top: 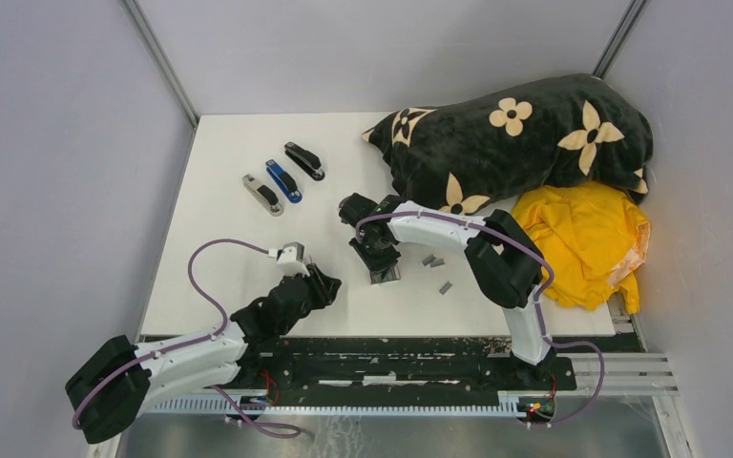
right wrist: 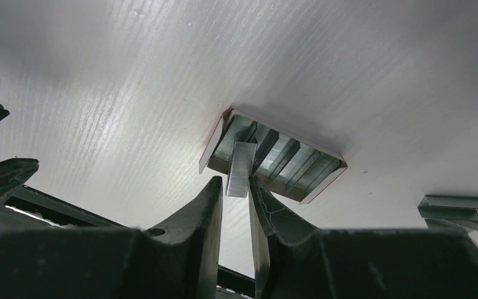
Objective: Unload the staples from the stapler
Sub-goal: Place the staple in the staple box.
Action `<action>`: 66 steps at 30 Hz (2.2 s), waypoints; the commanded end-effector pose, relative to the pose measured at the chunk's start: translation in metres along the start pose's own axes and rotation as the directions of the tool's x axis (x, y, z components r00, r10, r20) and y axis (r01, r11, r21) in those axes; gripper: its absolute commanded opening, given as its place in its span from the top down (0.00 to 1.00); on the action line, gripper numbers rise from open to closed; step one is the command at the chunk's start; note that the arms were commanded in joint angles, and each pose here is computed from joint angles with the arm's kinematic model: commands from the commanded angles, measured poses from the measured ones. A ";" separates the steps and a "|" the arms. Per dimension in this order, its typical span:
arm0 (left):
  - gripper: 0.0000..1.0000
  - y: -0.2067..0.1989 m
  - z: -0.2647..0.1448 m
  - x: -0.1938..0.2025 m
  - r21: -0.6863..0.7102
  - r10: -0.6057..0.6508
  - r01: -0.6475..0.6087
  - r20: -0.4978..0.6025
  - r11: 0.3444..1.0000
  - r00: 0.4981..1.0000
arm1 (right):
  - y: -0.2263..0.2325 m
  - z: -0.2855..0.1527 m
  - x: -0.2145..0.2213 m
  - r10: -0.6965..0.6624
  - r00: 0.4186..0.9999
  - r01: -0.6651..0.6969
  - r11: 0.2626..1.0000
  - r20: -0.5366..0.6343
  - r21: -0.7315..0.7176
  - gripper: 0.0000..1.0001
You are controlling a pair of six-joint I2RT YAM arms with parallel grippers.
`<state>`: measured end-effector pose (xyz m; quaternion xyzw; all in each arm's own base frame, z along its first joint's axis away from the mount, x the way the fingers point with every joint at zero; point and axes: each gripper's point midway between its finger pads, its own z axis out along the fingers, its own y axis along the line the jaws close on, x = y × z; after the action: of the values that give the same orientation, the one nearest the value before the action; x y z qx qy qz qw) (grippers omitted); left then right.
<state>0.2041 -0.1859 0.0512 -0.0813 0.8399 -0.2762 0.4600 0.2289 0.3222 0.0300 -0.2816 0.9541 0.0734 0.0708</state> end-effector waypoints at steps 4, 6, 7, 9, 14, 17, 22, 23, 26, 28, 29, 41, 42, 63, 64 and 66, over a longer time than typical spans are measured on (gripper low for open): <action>0.61 -0.001 0.000 -0.009 0.006 0.004 -0.004 0.041 1.000 0.999 | -0.001 -0.003 -0.009 -0.017 0.999 0.016 0.999 0.037 0.030 0.72; 0.61 -0.002 0.000 -0.010 0.007 0.003 -0.003 0.043 1.000 0.999 | -0.002 -0.002 -0.009 -0.018 0.999 0.017 0.999 0.037 0.035 0.72; 0.61 -0.002 0.000 -0.010 0.007 0.003 -0.004 0.042 1.000 0.999 | -0.002 -0.002 -0.009 -0.018 0.999 0.017 0.999 0.038 0.036 0.73; 0.61 -0.002 0.000 -0.009 0.007 0.005 -0.005 0.041 1.000 0.999 | -0.002 -0.002 -0.009 -0.017 0.999 0.016 0.999 0.037 0.038 0.73; 0.61 -0.003 0.000 -0.010 0.010 0.004 -0.004 0.042 1.000 0.999 | -0.002 -0.002 -0.009 -0.018 0.999 0.016 0.999 0.037 0.038 0.73; 0.61 -0.003 0.000 -0.011 0.010 0.003 -0.004 0.044 1.000 0.999 | -0.001 0.000 -0.008 -0.018 0.999 0.017 0.999 0.033 0.038 0.73; 0.61 -0.002 -0.001 -0.012 0.010 0.003 -0.004 0.048 1.000 0.999 | -0.001 0.001 -0.007 -0.018 0.999 0.017 0.999 0.029 0.039 0.72; 0.61 -0.003 -0.001 -0.012 0.011 0.004 -0.004 0.048 1.000 0.999 | -0.001 0.001 -0.007 -0.021 0.999 0.019 0.999 0.029 0.040 0.72; 0.61 -0.003 -0.001 -0.012 0.012 0.003 -0.003 0.049 1.000 0.999 | -0.002 0.001 -0.007 -0.017 0.999 0.016 0.999 0.030 0.041 0.72; 0.61 -0.003 -0.001 -0.012 0.012 0.004 -0.004 0.048 1.000 0.999 | -0.001 0.002 -0.005 -0.018 1.000 0.017 0.999 0.025 0.041 0.72; 0.61 -0.002 -0.001 -0.011 0.011 0.003 -0.004 0.047 1.000 0.999 | -0.002 0.003 -0.006 -0.017 1.000 0.016 0.999 0.026 0.042 0.72; 0.61 -0.002 -0.002 -0.011 0.014 0.002 -0.003 0.048 1.000 0.999 | -0.002 0.005 -0.004 -0.017 1.000 0.016 0.999 0.018 0.044 0.73; 0.61 -0.002 -0.002 -0.012 0.013 0.002 -0.002 0.049 1.000 0.999 | -0.002 0.005 -0.005 -0.017 1.000 0.016 0.999 0.021 0.043 0.74; 0.61 -0.003 -0.003 -0.013 0.018 -0.004 0.003 0.052 1.000 0.999 | -0.003 -0.013 -0.021 0.032 0.995 -0.038 0.998 0.096 0.059 0.84; 0.61 -0.003 -0.003 -0.012 0.019 -0.004 0.004 0.051 1.000 0.999 | -0.003 -0.013 -0.021 0.034 0.995 -0.040 0.997 0.097 0.059 0.85; 0.61 -0.003 -0.003 -0.012 0.017 -0.004 0.003 0.052 1.000 0.999 | -0.003 -0.015 -0.021 0.038 0.994 -0.044 0.997 0.100 0.058 0.85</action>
<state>0.2041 -0.1858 0.0584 -0.0842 0.8318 -0.2871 0.4676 0.2326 0.3182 0.0234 -0.2729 0.9575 0.0487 0.0791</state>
